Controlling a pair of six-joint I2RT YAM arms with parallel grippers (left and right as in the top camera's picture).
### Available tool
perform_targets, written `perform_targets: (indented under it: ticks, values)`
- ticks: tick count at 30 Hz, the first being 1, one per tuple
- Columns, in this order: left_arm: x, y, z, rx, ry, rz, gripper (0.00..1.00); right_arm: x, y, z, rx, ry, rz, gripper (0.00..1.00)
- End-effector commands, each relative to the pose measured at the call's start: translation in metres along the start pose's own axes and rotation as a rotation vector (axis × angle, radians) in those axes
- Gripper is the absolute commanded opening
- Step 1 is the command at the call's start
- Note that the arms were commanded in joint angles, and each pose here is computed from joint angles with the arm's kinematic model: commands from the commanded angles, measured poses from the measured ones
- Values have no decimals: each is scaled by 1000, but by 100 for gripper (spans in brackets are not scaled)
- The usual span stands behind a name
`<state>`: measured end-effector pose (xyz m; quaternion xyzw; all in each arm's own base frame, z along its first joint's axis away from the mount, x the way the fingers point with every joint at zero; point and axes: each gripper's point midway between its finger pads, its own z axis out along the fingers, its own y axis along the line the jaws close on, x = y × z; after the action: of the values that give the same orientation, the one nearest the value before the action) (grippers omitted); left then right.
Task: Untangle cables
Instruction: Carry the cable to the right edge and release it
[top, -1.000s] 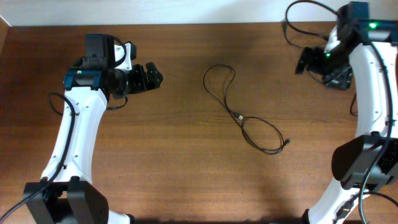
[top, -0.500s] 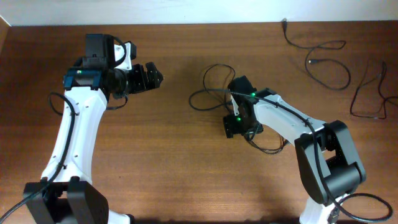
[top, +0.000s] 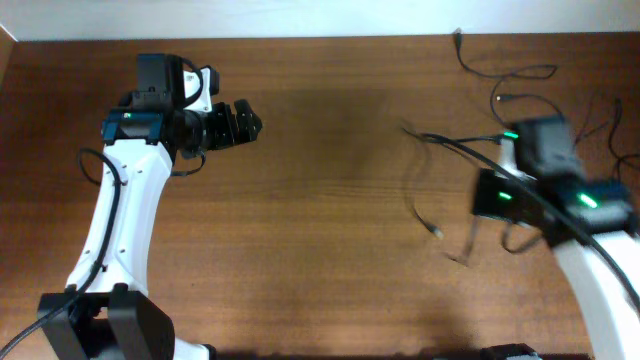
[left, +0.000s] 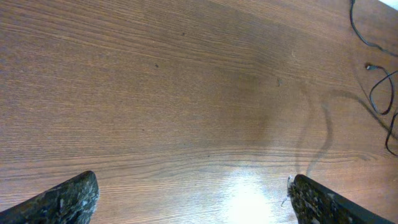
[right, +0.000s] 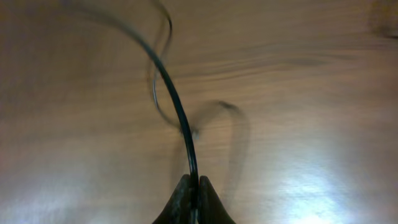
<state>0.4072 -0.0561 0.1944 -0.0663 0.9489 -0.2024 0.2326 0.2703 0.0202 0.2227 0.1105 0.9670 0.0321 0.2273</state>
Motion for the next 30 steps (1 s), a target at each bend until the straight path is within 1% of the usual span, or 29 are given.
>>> perform_targets:
  ticks: [1,2,4,6,7,8,11,12,13,14,15,19,20,21,23,25,26,27,29,30]
  values:
    - [0,-2,0,9,1,4,99,-11,-69,-63,163,-255,185,4]
    - [0,-2,0,10,1,4,99,-12,-98,-90,243,-368,248,4]
    - [0,-2,0,9,1,4,99,-16,-128,-126,347,-517,269,4]
    - [0,-2,0,10,1,4,99,-18,-152,-130,431,-526,329,4]
    - [0,-2,0,9,1,4,99,-22,-166,-122,475,-489,356,4]
    - [0,-2,0,9,1,4,99,-25,-173,-103,482,-420,370,4]
    - [0,-2,0,10,1,4,99,-12,-181,-50,486,-175,414,4]
    - [0,-2,0,10,1,4,99,-6,-176,-22,429,-56,418,4]
    - [0,-2,0,10,1,4,99,-5,-161,6,315,44,357,4]
    - [0,-2,0,9,1,4,99,-7,-151,23,236,91,309,4]
    - [0,-2,0,10,1,4,99,-11,-141,54,132,164,245,4]
    - [0,-2,0,9,1,4,99,1,-148,128,74,351,254,4]
    - [0,-2,0,9,1,4,99,4,-151,143,76,380,259,8]
    - [0,-2,0,9,1,4,99,6,-151,147,76,389,264,17]
    - [0,-2,-1,9,1,4,99,-8,-152,136,80,342,264,98]
    - [0,-2,0,9,1,4,99,-25,-149,108,87,274,254,98]
    - [0,-2,0,9,1,4,99,-35,-147,87,94,210,244,98]
    - [0,-2,0,9,1,4,99,-45,-141,52,99,110,229,98]
    - [0,-2,0,9,1,4,99,-50,-131,3,109,-33,208,98]
    - [0,-2,0,10,1,4,99,-50,-121,-30,97,-138,190,98]
